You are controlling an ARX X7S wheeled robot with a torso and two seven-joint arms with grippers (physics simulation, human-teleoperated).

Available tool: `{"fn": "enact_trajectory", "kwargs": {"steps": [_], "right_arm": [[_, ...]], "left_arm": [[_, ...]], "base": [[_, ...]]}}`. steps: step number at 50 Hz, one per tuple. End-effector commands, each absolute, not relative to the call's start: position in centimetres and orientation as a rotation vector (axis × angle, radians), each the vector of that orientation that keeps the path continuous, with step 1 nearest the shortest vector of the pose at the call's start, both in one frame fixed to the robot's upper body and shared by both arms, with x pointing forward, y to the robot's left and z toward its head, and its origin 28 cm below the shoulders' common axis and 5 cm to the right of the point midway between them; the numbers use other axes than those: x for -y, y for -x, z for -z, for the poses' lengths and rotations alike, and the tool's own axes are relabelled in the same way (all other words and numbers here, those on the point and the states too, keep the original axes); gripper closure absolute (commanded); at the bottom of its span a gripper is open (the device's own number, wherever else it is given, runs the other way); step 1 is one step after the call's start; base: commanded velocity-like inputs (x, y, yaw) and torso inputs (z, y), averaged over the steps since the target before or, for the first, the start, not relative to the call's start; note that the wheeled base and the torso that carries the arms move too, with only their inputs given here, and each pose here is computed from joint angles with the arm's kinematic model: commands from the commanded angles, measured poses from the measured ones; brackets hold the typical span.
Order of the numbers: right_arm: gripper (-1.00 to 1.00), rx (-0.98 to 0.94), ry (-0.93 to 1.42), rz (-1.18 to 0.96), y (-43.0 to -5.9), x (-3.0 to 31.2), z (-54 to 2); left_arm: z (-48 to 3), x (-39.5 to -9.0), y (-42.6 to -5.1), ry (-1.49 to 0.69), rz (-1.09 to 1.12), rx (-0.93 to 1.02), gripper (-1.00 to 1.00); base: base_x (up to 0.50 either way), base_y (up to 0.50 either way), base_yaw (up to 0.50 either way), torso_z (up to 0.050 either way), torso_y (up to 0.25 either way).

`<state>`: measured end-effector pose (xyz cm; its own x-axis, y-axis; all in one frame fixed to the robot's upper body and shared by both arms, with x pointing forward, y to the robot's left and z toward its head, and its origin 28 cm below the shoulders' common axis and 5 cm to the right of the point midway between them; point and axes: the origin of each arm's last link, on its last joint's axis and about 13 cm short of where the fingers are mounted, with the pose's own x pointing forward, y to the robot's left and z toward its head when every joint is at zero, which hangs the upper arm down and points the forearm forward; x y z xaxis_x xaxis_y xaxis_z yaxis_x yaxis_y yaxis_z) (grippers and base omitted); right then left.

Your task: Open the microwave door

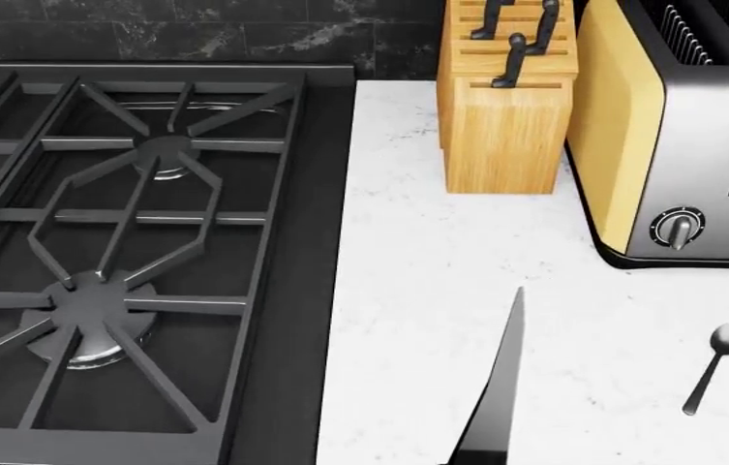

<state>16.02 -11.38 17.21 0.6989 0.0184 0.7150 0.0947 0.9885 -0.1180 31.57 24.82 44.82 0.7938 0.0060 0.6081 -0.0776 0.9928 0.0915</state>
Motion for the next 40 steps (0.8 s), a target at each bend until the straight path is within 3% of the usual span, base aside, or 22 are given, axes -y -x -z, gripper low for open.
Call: {"fn": "enact_trajectory", "kwargs": {"steps": [1, 14, 40], "right_arm": [[-1.0, 0.791, 0.148, 0.053, -16.3, 11.6, -17.2], [-1.0, 0.762, 0.153, 0.066, -17.2, 11.8, -16.6], [-1.0, 0.758, 0.156, 0.067, -17.2, 11.8, -16.6]], "left_arm": [[-45.8, -24.7, -32.5, -0.126, -0.051, 0.658, -1.0], [-44.9, -24.9, -34.8, -0.117, -0.055, 0.623, -1.0], [-44.0, -24.9, -35.2, -0.107, -0.042, 0.597, -1.0]], "base": [[0.0, 0.0, 0.0, 0.0, 0.0], [0.0, 0.0, 0.0, 0.0, 0.0], [0.0, 0.0, 0.0, 0.0, 0.0]]}}
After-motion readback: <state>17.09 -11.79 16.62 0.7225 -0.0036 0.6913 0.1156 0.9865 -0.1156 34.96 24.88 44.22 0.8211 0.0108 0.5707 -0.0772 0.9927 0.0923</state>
